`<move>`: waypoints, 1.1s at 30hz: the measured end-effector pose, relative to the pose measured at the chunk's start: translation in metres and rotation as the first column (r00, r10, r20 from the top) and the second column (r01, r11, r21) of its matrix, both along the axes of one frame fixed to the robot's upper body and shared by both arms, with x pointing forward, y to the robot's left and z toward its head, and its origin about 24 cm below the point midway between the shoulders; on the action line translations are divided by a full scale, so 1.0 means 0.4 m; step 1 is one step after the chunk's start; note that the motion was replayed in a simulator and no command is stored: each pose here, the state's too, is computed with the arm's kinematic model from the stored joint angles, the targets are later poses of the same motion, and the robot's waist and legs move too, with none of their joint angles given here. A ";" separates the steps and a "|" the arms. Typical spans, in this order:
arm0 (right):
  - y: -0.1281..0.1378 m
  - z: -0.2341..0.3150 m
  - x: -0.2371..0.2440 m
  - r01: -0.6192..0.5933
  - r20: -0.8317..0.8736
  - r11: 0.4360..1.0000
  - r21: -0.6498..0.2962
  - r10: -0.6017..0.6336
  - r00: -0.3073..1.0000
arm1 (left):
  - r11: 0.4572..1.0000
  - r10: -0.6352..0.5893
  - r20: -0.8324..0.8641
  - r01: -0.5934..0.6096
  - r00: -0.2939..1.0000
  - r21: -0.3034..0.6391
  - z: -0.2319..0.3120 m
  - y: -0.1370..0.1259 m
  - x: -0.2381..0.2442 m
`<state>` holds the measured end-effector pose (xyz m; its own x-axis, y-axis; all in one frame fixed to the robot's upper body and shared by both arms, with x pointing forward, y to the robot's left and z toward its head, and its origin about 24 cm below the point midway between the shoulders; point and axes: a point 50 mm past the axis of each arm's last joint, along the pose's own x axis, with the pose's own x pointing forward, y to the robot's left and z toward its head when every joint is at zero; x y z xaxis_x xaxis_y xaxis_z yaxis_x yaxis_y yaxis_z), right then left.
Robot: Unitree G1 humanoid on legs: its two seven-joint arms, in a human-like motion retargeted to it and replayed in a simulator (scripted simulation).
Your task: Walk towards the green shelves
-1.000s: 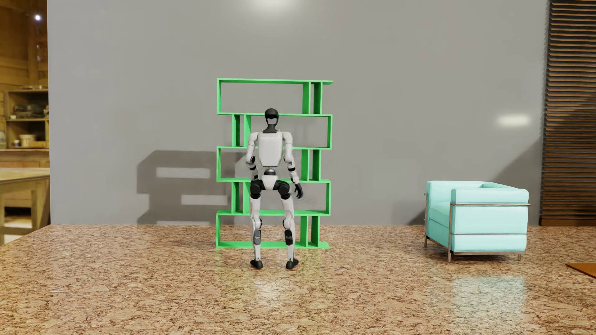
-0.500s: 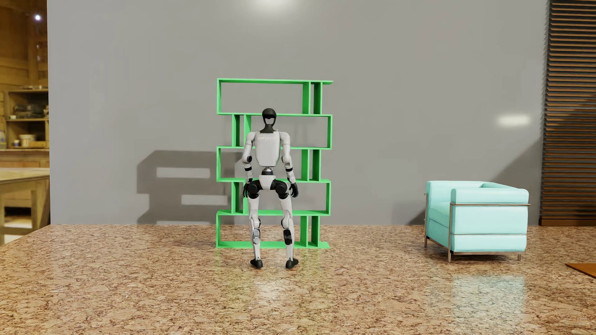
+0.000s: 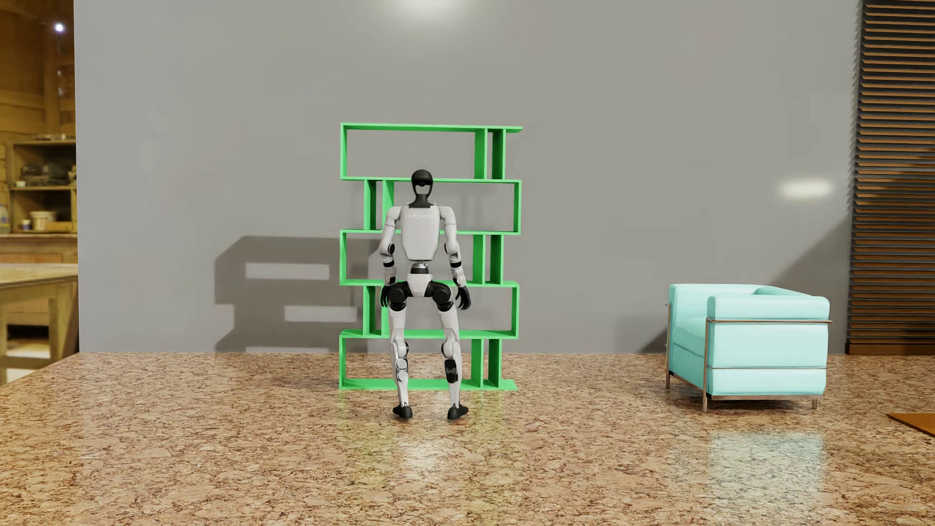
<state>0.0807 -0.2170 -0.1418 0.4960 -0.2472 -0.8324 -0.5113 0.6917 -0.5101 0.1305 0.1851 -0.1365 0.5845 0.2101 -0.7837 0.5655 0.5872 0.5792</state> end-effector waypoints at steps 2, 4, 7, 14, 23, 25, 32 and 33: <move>0.007 0.000 0.006 0.008 0.012 1.000 0.002 -0.008 1.000 | 1.000 0.020 -0.114 -0.018 0.993 0.020 -0.025 0.017 -0.056; 0.004 0.002 0.006 -0.005 0.016 1.000 -0.002 0.005 1.000 | 0.999 0.011 -0.229 -0.003 0.973 0.036 -0.045 0.029 -0.105; 0.009 0.003 0.009 -0.050 0.012 0.999 0.005 0.050 0.999 | 0.999 0.005 -0.306 0.008 0.952 0.040 -0.057 0.037 -0.143; 0.040 -0.007 0.078 -0.039 -0.011 0.999 0.005 0.039 0.999 | 0.995 -0.083 -0.181 0.090 0.980 0.032 -0.034 -0.005 -0.037; 0.119 0.052 0.185 -0.118 0.241 0.988 0.104 0.090 0.966 | 0.982 -0.147 0.186 0.166 0.971 -0.092 0.067 -0.124 0.145; 0.116 0.045 0.176 -0.092 0.217 0.991 0.101 0.069 0.974 | 0.982 -0.146 0.171 0.164 0.974 -0.095 0.064 -0.127 0.138; 0.057 0.000 0.099 0.035 0.053 0.999 0.019 -0.036 0.998 | 0.994 -0.106 -0.117 0.104 0.987 -0.026 -0.018 -0.065 0.014; 0.050 -0.004 0.087 0.054 0.035 0.998 0.014 -0.054 0.998 | 0.995 -0.097 -0.160 0.097 0.982 -0.012 -0.029 -0.052 -0.010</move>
